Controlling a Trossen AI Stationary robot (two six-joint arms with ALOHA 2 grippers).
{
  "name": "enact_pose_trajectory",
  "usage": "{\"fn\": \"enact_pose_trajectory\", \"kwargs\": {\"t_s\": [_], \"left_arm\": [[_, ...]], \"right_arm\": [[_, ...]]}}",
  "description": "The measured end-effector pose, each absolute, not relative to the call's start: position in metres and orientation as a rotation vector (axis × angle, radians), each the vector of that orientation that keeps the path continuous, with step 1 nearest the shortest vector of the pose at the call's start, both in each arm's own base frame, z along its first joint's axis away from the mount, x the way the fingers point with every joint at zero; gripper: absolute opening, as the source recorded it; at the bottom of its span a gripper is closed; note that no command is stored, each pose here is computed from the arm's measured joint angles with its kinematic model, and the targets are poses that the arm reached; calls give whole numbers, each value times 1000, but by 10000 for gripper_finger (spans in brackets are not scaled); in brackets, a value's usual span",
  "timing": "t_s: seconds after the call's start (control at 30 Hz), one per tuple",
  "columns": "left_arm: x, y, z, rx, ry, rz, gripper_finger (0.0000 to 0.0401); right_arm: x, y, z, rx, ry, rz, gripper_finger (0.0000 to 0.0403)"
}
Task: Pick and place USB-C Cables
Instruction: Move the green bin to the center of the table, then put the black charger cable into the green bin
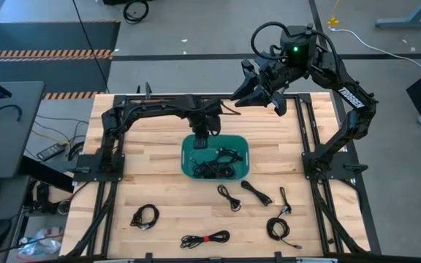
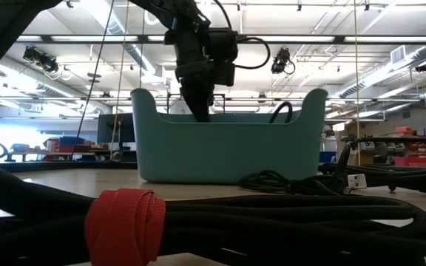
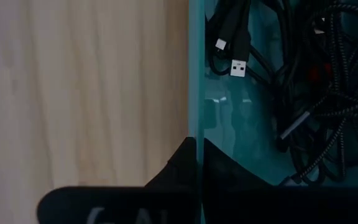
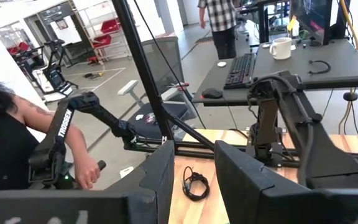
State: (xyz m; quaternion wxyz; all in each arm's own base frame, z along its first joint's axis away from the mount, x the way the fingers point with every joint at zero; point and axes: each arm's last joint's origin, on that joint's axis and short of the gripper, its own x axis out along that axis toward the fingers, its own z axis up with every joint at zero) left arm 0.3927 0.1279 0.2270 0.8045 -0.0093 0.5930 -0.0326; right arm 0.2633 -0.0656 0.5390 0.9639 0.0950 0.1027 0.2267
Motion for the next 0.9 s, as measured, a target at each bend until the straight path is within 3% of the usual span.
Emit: {"fn": "enact_pose_trajectory", "kwargs": {"t_s": [0.13, 0.53, 0.9], "left_arm": [[389, 138, 227, -72, 1271, -15, 12], [389, 137, 227, -49, 1273, -35, 135], [387, 138, 232, -72, 1266, -14, 167]], "right_arm": [[263, -66, 539, 192, 208, 460, 121], [263, -65, 539, 195, 208, 486, 121], [263, -65, 539, 187, 206, 487, 121]]}}
